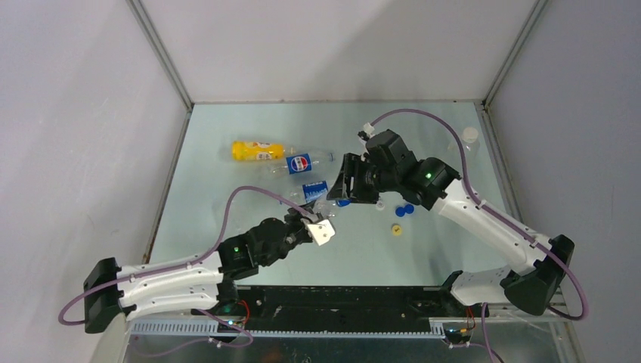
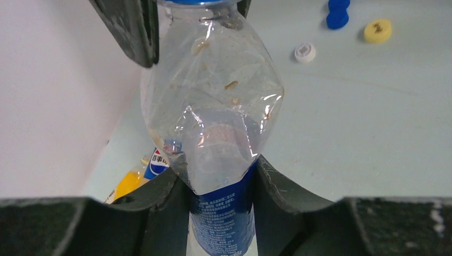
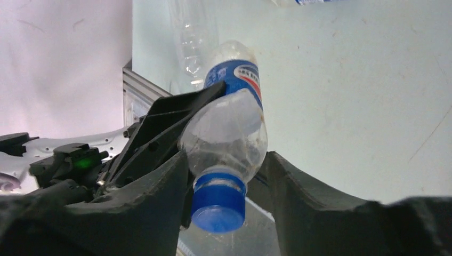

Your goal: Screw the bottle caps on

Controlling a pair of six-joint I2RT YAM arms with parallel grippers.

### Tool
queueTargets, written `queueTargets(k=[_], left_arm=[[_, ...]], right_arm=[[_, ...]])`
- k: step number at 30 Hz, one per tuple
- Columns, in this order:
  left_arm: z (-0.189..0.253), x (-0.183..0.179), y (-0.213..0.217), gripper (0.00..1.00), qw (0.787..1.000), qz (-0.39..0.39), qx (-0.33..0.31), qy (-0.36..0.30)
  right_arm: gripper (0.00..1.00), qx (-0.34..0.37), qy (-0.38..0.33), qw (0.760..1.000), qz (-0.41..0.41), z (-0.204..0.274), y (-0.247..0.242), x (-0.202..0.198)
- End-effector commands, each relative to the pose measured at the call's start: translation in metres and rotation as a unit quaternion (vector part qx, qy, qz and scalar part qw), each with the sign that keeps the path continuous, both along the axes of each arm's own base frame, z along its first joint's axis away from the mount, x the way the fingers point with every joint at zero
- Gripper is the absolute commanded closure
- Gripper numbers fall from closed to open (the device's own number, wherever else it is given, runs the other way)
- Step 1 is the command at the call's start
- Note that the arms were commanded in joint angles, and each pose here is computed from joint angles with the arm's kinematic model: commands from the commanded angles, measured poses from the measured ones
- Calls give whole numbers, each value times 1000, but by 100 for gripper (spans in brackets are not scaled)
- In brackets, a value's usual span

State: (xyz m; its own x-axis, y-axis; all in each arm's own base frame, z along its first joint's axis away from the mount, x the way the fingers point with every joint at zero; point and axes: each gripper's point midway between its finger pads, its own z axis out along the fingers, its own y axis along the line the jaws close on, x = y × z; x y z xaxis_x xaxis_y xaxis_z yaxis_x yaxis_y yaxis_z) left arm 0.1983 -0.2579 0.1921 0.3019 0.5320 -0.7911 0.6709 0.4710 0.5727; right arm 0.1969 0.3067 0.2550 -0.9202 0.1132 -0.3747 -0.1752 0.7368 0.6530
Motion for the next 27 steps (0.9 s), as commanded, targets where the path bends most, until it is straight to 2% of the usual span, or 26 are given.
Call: queueTargets(k=[1, 7, 12, 16, 18, 19, 20, 21, 22, 23, 24, 25, 26, 27], left_arm=[[40, -9, -12, 87, 995, -18, -97, -6], [17, -11, -8, 87, 996, -7, -79, 34], [0, -20, -11, 87, 995, -26, -61, 79], [-2, -20, -11, 87, 988, -48, -71, 125], [2, -24, -14, 87, 983, -77, -84, 144], [6, -33, -19, 87, 978, -108, -91, 154], [7, -32, -18, 87, 976, -114, -93, 159], [12, -38, -22, 87, 971, -139, -98, 167], [11, -39, -21, 87, 969, -146, -95, 174], [14, -46, -24, 87, 963, -174, -93, 181], [13, -46, -23, 87, 962, -178, -89, 187], [17, -51, -25, 87, 958, -199, -87, 189], [16, -52, -24, 86, 957, -203, -82, 193], [19, -55, -26, 86, 954, -218, -79, 191]], right_arm=[[39, 35, -54, 998, -3, 26, 6, 8], [23, 38, -122, 992, 11, 53, 0, 9], [18, 51, -199, 978, 28, 82, -12, 10], [18, 57, -266, 959, 77, 102, -21, 3], [19, 52, -311, 940, 129, 107, -27, -4], [20, 44, -349, 921, 168, 111, -31, -10], [20, 35, -364, 911, 190, 107, -33, -13], [21, 27, -401, 888, 225, 109, -37, -19], [22, 17, -410, 878, 247, 103, -40, -22], [23, 10, -448, 846, 290, 103, -42, -30], [24, 2, -455, 833, 315, 95, -44, -34], [25, -1, -487, 801, 349, 95, -46, -41], [25, -3, -492, 789, 369, 88, -47, -46], [27, -1, -520, 756, 397, 90, -48, -53]])
